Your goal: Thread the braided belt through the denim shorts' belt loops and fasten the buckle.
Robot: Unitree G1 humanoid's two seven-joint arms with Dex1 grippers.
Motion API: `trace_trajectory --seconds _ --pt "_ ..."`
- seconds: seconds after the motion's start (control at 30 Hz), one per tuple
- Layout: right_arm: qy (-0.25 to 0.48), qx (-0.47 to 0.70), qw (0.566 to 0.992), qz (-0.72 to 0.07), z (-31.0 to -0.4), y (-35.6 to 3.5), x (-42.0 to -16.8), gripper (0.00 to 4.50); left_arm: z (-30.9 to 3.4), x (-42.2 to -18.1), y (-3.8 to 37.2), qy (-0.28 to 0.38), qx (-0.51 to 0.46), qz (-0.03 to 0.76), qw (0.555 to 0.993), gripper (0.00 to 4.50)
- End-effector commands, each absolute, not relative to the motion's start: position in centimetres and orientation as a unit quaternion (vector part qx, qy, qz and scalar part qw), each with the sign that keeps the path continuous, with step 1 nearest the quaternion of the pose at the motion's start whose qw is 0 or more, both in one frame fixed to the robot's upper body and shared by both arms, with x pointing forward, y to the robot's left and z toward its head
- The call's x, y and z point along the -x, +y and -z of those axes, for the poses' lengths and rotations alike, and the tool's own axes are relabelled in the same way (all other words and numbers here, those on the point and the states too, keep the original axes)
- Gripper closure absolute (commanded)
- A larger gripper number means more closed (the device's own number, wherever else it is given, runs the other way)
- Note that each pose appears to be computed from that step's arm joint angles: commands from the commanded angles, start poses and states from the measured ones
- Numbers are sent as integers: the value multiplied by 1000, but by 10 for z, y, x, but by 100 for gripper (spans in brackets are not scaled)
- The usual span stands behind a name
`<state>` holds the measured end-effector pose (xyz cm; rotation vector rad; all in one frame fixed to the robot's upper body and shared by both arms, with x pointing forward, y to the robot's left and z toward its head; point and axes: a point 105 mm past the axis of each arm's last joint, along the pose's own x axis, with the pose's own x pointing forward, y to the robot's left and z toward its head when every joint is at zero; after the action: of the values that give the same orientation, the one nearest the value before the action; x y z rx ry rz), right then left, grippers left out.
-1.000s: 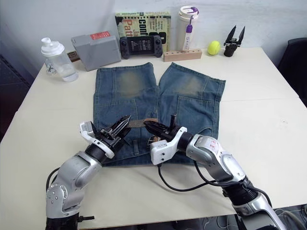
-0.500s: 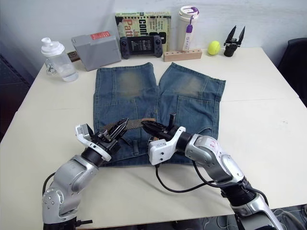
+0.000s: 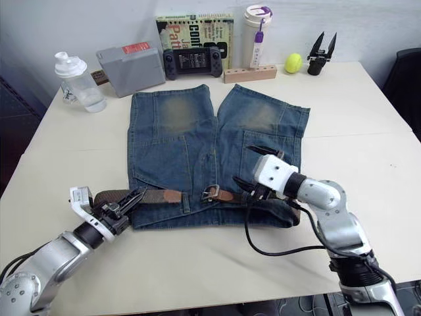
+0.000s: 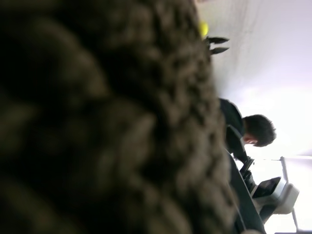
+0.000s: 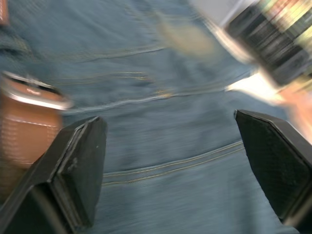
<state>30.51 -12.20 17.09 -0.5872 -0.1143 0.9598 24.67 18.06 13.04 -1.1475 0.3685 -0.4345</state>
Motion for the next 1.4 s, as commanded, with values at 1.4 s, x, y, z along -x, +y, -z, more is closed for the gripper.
trace_trajectory --seconds 1.4 --pt "-93 357 777 -510 -164 -72 -274 2 -69 -268 104 263 114 361 887 450"
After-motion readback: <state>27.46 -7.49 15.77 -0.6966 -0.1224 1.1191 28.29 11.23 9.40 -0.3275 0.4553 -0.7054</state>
